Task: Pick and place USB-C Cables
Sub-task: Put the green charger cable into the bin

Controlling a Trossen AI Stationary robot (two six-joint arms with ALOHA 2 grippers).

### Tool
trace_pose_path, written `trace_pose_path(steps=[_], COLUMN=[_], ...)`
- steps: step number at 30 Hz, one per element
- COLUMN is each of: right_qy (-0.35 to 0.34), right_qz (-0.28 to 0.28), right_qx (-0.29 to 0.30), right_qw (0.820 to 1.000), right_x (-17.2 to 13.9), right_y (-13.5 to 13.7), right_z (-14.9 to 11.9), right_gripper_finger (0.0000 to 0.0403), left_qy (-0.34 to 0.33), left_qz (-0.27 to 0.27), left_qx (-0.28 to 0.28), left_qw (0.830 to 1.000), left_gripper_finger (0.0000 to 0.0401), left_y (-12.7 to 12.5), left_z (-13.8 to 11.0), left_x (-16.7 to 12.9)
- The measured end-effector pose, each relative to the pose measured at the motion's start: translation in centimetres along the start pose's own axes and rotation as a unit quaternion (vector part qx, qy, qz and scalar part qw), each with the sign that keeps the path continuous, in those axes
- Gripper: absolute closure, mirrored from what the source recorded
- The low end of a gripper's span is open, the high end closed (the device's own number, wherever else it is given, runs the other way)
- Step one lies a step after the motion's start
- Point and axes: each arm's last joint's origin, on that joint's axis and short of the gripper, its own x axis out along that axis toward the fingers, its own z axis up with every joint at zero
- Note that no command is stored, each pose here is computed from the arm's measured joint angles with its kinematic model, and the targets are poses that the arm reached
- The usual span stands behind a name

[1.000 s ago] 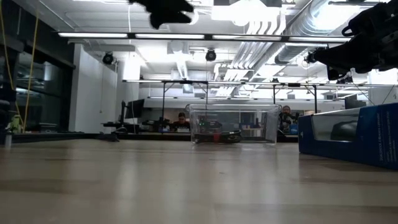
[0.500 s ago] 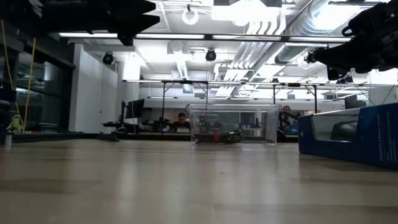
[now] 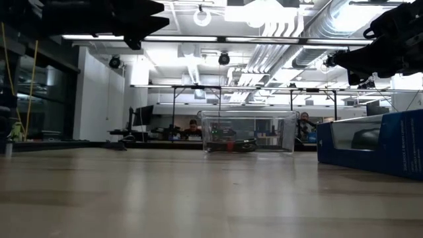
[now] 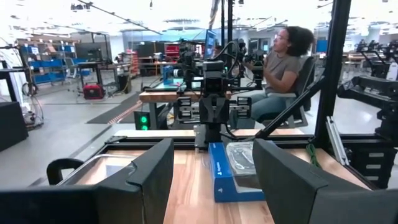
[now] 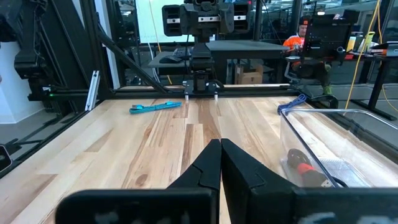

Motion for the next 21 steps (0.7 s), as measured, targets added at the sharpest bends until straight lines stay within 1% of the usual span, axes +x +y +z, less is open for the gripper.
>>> trace_pose_path(steps=[9,13,21], right_qy=[0.000,0.000,-0.005], right_qz=[0.000,0.000,-0.004], right_qx=[0.000,-0.014,-0.016], right_qw=[1.000,1.000,1.000], right_x=[0.00,0.00,0.00], right_y=[0.00,0.00,-0.02], right_z=[0.01,0.00,0.11], right_gripper_finger=[0.0402,0.0402,0.0402], left_qy=[0.000,0.000,0.000], left_qz=[0.000,0.000,0.001], left_qx=[0.000,0.000,0.000], left_qw=[1.000,1.000,1.000], left_gripper_finger=[0.0202,0.0202,0.0202], left_y=[0.01,0.01,0.01], left_z=[0.00,0.00,-0.01], left_x=[0.00,0.00,0.01])
